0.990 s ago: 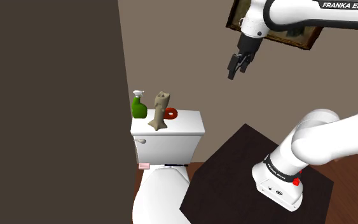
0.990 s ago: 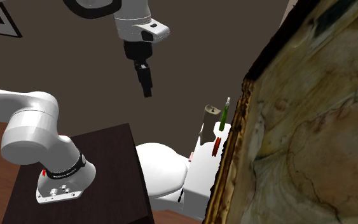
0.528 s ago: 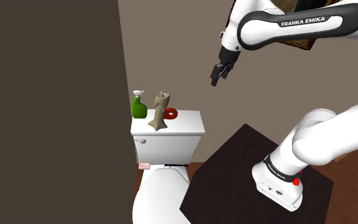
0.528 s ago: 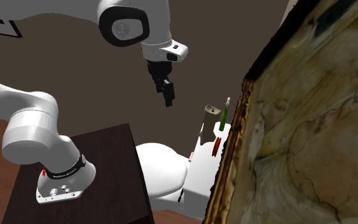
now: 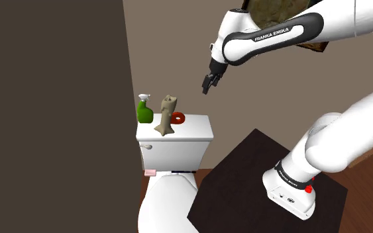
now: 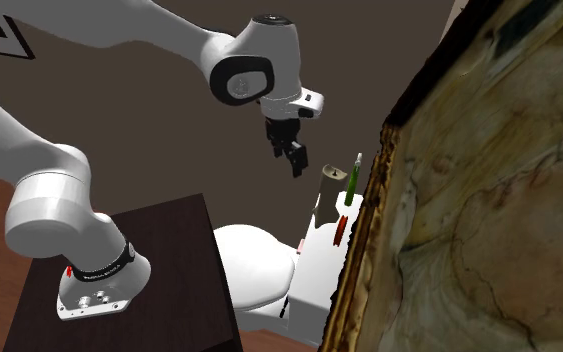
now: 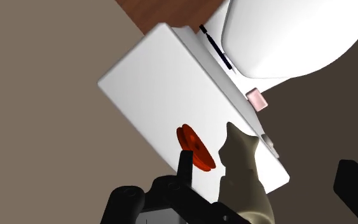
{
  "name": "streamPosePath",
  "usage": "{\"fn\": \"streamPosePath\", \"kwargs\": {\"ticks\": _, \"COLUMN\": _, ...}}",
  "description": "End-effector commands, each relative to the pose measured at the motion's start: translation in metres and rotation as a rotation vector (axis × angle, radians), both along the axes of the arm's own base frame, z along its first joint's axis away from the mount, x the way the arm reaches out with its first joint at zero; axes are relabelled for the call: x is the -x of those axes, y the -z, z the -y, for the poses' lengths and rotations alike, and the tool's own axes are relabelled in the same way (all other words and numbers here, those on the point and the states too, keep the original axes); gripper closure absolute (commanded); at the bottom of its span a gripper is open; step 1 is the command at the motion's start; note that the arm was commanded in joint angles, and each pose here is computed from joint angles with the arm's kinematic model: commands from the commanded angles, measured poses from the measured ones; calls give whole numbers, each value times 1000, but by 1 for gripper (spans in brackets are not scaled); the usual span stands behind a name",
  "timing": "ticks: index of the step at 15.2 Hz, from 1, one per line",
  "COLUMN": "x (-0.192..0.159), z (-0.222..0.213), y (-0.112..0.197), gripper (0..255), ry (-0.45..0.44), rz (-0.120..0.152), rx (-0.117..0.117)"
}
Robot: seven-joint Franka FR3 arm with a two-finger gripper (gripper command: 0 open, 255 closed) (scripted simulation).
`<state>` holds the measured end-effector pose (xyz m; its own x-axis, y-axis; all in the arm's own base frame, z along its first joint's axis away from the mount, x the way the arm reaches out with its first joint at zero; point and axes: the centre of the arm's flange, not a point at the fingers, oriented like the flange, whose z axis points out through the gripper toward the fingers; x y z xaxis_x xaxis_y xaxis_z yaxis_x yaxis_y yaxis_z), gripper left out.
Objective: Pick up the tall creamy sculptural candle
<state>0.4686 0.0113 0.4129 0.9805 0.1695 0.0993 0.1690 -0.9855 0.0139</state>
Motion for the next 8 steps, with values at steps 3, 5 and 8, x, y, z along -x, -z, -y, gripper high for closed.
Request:
{"fn": "streamPosePath", "kwargs": {"ticks": 3, "x": -39, "z": -12, "y": 37, "gripper": 0, "ry": -50, "rz": 27, "rx": -9}}
{"fn": "streamPosePath", "kwargs": {"ticks": 5, "x": -57, "z": -17, "y": 53, "gripper": 0, "ry": -74, "rz": 39, "rx": -13}}
{"fn": "streamPosePath", "kwargs": {"ticks": 8, "x": -85, "z": -26, "y": 77, "gripper": 0, "ry": -111, "rz": 58, "rx": -20}}
